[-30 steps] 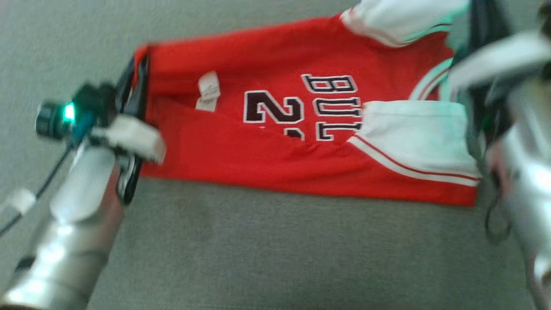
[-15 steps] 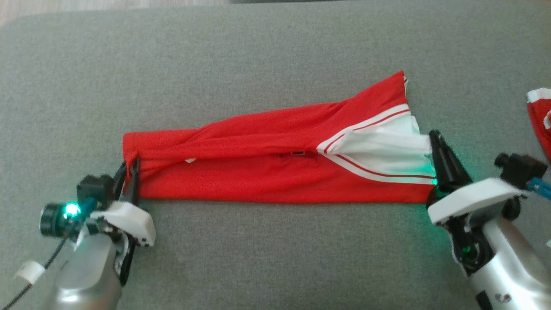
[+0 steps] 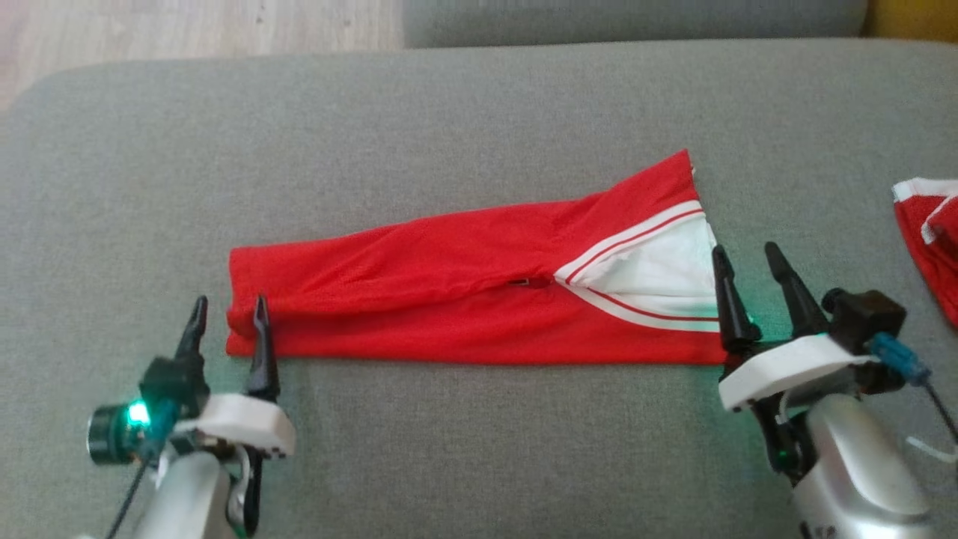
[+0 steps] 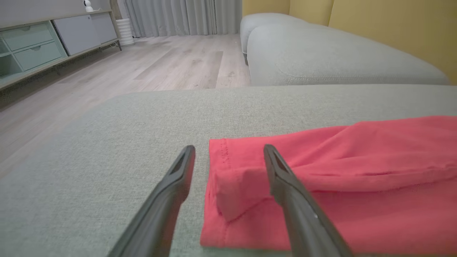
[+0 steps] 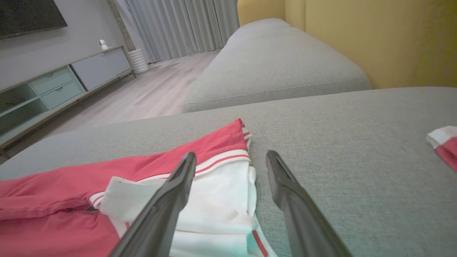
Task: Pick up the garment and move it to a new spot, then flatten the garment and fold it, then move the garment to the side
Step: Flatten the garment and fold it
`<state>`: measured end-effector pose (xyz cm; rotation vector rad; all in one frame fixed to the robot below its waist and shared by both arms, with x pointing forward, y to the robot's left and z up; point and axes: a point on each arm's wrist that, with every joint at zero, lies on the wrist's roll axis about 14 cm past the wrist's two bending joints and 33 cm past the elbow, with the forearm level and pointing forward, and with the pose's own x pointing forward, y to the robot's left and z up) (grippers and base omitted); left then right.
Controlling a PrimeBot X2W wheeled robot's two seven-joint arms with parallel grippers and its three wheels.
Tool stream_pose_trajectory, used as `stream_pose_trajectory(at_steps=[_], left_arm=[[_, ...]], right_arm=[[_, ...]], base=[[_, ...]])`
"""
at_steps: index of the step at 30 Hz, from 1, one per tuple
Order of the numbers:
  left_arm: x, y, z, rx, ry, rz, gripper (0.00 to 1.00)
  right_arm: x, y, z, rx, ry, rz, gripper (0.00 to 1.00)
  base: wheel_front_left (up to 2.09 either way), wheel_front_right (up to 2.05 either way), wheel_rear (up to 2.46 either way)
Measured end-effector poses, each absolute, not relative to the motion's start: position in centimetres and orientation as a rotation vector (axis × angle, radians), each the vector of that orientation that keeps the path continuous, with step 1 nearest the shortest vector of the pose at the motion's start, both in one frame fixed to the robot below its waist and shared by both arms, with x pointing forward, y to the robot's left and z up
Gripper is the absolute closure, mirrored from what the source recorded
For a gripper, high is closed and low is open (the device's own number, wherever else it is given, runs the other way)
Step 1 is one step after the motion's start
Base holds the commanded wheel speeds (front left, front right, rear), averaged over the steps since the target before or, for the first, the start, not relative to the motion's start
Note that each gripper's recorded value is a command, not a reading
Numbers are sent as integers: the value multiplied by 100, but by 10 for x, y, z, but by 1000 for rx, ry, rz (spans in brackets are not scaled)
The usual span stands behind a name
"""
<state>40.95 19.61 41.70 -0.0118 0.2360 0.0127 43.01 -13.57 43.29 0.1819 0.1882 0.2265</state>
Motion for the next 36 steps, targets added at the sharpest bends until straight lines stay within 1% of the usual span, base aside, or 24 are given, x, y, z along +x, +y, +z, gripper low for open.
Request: stream_pose_trajectory(at_steps=[5,12,18,22,27,30,33,36], left_arm=[[387,191,428,-41,190,28,0],[346,192,423,-95,196,56,0],[342,185,424,-108,190,41,0],[344,183,419,-115,203,32,0],[352,179,411,-115,230,14,0],[361,172,408,-137,240,-1,0],[362,170,402,-158,260,2,0],[357,175,393,-161,293,29,0]], right_arm=[[425,-126,442,176,164,218,0],[389,-126,415,185,250,195,0],[387,-129,407,178,274,184,0],[395,-129,402,173,292,181,0],[426,-125,399,142,312,192,0],[442,-124,386,127,383,189,0],[442,-121,364,126,471,188,0],[446,-113,356,160,497,196,0]], base=[[0,0,0],[0,0,0],[0,0,0],[0,0,0],[0,0,0],[0,0,0],[0,0,0],[0,0,0]])
